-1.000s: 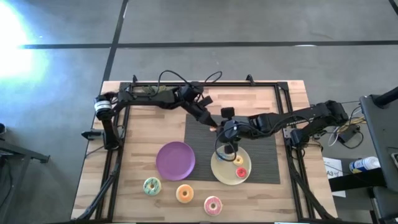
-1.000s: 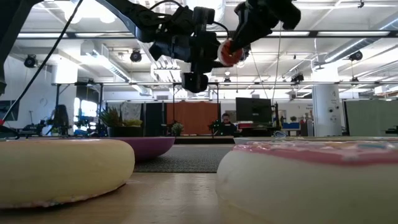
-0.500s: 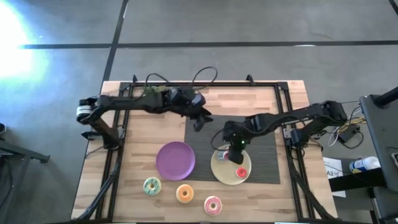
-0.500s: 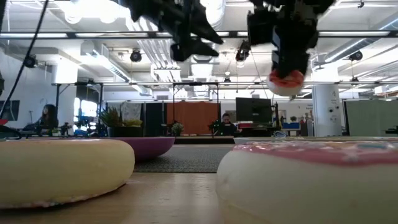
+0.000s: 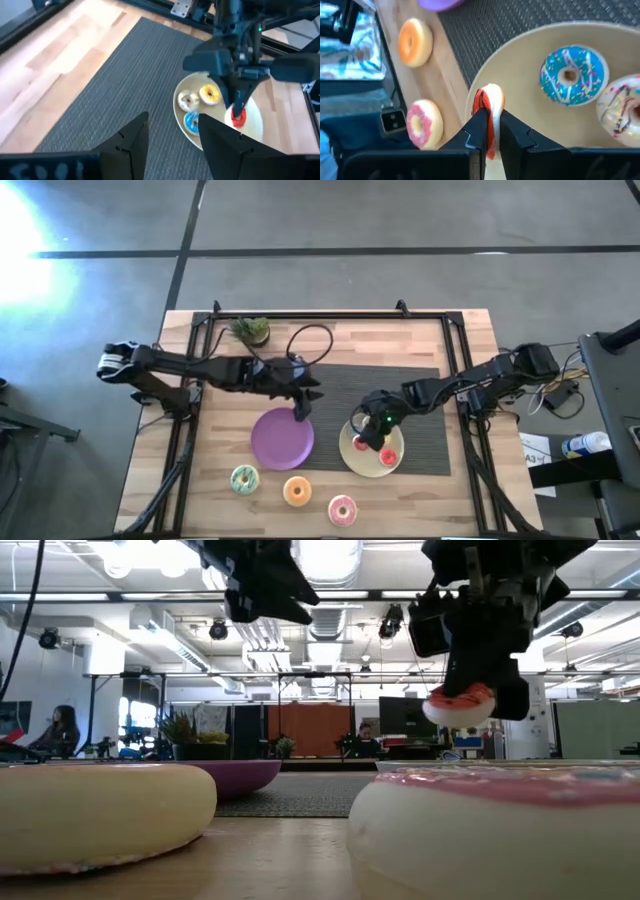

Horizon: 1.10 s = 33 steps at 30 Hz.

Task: Pick & Place donuts
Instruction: Put the small orange donut on the white plate

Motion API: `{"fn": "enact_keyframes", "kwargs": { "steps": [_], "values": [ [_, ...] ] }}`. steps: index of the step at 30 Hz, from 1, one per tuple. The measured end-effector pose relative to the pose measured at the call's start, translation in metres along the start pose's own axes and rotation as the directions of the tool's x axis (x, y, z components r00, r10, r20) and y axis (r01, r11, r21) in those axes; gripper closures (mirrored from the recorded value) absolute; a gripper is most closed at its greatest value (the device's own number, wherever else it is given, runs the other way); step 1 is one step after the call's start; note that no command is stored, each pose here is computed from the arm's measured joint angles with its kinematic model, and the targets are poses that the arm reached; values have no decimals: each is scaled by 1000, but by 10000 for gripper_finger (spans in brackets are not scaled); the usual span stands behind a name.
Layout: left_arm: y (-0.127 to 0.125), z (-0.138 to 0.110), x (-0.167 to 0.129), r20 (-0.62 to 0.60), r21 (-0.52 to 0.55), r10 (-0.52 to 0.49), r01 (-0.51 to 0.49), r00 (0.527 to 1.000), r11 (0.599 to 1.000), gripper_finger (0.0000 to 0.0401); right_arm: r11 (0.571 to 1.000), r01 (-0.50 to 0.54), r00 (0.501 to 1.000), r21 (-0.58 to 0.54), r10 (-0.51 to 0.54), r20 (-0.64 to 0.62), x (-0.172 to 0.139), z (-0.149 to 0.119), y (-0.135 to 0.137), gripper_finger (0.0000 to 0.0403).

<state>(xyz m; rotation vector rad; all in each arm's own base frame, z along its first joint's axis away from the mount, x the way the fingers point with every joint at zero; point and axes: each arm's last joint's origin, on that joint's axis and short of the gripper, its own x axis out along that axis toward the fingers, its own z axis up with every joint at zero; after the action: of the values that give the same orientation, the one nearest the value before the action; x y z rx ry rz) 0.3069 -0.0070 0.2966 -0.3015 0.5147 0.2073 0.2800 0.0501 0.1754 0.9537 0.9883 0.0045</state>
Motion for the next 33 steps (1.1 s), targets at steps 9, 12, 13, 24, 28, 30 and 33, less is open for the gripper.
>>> {"fn": "enact_keyframes", "kwargs": {
  "steps": [9,12,13,24,28,30,33],
  "values": [
    [0,-9,-7,-4,-48,-4,4,1000,999,256,995,-77,997,71,78,-12,3,-7,14,374],
    [0,-8,-7,-2,-48,-6,5,1000,999,256,990,-136,991,33,136,-8,4,-7,27,374],
    [0,-9,-7,-3,-47,-5,5,1000,999,256,987,-157,988,20,158,-2,5,-6,31,374],
    [1,-11,-7,-33,-19,5,-5,999,1000,256,972,-83,996,-219,79,-27,27,26,66,374],
    [3,-15,-8,-74,-12,21,-22,997,1000,256,969,55,998,-241,-62,-22,16,29,61,374],
    [3,-17,-8,-85,-10,26,-27,996,1000,256,971,109,990,-215,-126,-67,16,25,49,374],
    [3,-17,-8,-88,-10,27,-28,996,1000,256,985,77,984,-157,-101,-149,23,16,33,374]
  ]
}}
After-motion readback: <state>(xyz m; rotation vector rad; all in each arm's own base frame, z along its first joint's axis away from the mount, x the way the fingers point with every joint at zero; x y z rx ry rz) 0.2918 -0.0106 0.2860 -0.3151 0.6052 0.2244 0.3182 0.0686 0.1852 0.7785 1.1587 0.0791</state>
